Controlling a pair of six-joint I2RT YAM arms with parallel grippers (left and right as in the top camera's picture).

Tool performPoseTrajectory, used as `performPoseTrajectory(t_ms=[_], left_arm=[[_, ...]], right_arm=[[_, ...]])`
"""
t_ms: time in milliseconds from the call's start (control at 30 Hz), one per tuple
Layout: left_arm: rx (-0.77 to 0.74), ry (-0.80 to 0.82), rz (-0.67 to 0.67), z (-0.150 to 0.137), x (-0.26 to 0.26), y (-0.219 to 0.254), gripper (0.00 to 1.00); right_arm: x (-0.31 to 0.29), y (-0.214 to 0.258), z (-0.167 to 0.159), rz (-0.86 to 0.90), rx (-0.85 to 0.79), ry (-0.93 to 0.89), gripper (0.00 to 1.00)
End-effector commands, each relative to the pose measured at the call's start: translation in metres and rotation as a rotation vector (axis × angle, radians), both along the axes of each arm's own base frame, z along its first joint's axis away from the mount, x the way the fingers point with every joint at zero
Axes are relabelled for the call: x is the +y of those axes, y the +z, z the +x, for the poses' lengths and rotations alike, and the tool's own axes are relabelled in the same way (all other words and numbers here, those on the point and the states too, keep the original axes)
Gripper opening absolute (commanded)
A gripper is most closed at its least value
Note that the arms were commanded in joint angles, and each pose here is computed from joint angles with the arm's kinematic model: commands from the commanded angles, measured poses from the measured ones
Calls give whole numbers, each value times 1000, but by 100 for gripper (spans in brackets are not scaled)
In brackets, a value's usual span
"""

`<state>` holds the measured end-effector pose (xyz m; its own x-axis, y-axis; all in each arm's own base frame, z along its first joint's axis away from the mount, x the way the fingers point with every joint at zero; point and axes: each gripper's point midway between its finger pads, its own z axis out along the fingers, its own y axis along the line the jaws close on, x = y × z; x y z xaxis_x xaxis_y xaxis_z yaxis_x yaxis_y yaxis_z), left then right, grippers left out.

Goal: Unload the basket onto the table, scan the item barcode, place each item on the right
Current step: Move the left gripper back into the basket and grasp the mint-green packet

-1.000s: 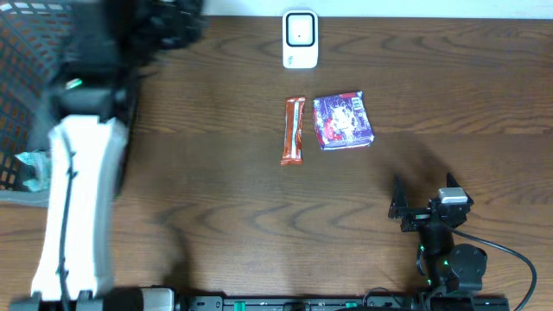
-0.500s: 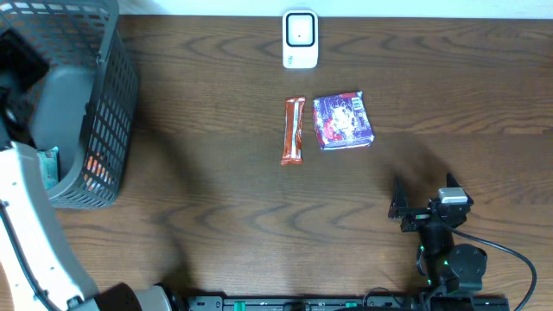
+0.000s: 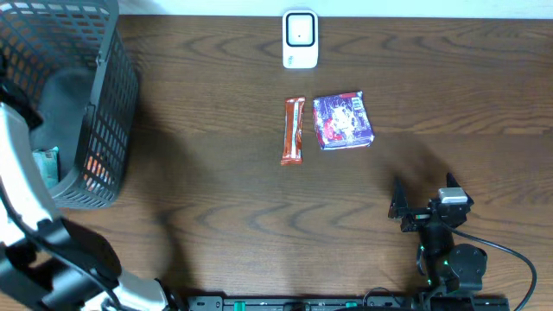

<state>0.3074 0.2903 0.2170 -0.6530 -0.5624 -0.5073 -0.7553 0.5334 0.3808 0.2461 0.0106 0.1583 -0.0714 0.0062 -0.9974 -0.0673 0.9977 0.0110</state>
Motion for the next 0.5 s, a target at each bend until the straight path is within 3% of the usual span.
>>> performPoseTrajectory(t_ms=[0,467], left_arm=[[160,47,49,-19,14,-24,73],[309,32,-151,-29,7,-124,71]], right_arm=[[3,0,0,-13,-1,16,99],[3,0,0,-13,-1,16,99]])
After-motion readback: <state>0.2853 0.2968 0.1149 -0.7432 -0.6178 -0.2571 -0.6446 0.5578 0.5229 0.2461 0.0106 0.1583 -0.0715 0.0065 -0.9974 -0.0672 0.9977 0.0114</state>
